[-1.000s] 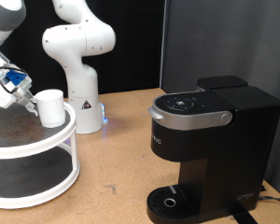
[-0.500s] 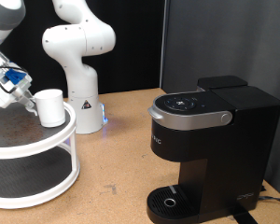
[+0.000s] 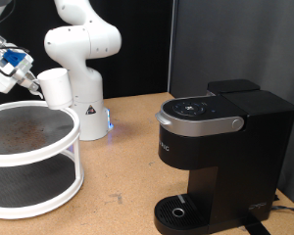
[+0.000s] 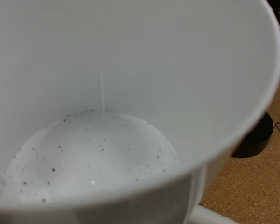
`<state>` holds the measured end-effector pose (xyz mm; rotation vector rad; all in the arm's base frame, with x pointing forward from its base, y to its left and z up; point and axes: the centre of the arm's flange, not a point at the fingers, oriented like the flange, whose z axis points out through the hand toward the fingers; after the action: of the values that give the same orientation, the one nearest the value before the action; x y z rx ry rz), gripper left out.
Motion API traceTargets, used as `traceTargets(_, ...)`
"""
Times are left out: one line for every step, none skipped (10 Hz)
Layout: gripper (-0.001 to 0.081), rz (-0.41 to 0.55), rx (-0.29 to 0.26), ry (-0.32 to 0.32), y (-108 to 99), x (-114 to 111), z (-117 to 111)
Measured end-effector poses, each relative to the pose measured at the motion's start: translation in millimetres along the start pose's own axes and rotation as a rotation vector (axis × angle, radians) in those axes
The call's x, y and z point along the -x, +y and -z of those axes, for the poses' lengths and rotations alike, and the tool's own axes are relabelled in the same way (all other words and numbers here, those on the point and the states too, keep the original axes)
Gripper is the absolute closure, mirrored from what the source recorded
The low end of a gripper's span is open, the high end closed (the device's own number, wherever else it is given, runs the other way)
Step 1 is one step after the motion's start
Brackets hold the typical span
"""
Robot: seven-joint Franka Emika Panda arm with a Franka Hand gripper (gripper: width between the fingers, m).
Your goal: Make a cup of coffee with the keurig machine
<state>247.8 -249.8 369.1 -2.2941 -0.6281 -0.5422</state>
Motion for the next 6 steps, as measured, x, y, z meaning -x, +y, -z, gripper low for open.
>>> traceTargets(0.0734,-0.002,0.004,0.003,0.7,0.6,-1.1)
traceTargets(0.0734,-0.029,0.021,0.013,2.1,-0.4,-4.6)
traceTargets(0.0734,-0.075,0.064,0.043,4.4,-6.0,-12.4)
traceTargets(0.0734,-0.119,0.110,0.080,5.7,-14.7,-24.8)
traceTargets(0.0734,-0.155,0.136,0.106,5.8,-24.4,-38.3)
traceTargets(0.0734,-0.176,0.153,0.127,6.4,-34.6,-49.9)
